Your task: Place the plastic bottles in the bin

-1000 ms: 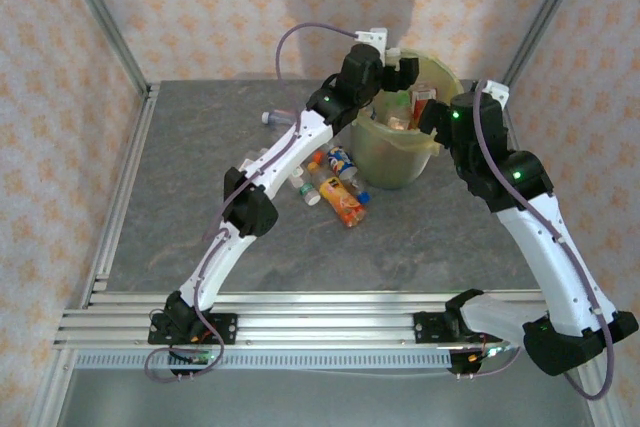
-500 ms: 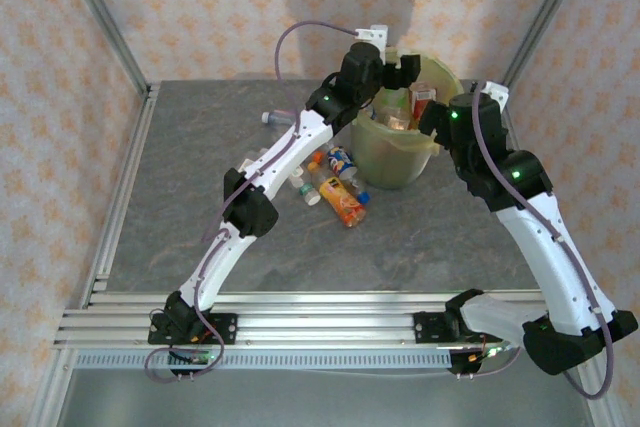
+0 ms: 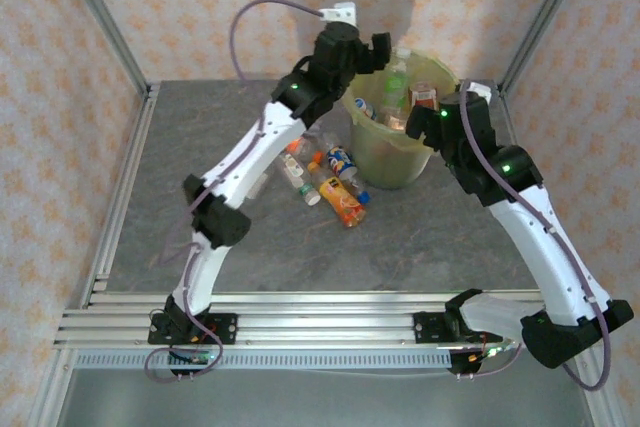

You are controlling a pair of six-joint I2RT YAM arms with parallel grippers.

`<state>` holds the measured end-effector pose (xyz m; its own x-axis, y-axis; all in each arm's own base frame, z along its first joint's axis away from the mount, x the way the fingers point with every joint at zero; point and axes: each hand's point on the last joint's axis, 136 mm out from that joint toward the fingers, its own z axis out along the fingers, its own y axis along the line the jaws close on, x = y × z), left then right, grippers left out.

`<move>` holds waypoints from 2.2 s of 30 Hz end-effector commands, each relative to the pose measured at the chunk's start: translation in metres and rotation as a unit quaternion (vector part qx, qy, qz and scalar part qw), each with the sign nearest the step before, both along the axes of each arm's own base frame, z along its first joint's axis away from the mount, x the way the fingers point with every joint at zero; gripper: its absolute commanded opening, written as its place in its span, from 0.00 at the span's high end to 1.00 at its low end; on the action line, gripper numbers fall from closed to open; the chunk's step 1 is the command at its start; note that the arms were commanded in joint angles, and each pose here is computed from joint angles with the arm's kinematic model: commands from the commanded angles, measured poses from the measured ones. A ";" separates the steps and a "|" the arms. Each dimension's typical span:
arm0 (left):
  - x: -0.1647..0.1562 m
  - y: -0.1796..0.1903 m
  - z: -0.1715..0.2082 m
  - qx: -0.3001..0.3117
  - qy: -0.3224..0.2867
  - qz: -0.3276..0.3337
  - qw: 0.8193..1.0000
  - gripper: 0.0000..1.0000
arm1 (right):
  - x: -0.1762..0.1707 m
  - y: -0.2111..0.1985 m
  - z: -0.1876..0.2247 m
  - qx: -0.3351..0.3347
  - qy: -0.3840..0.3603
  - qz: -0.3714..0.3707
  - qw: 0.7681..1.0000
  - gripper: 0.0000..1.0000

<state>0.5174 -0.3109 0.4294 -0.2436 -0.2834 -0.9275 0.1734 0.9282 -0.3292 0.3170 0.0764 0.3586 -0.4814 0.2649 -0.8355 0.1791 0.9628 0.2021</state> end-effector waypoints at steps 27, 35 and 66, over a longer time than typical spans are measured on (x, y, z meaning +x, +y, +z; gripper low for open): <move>-0.198 0.366 -0.145 -0.079 0.143 0.447 0.879 0.00 | -0.001 0.249 -0.135 -0.106 0.185 0.269 0.939 0.24; -0.216 0.381 -0.164 -0.065 0.157 0.475 0.864 0.00 | 0.029 0.283 -0.189 -0.162 0.238 0.283 0.915 0.24; -0.214 0.379 -0.177 -0.045 0.183 0.463 0.866 0.00 | 0.105 0.318 -0.288 -0.182 0.286 0.320 0.885 0.34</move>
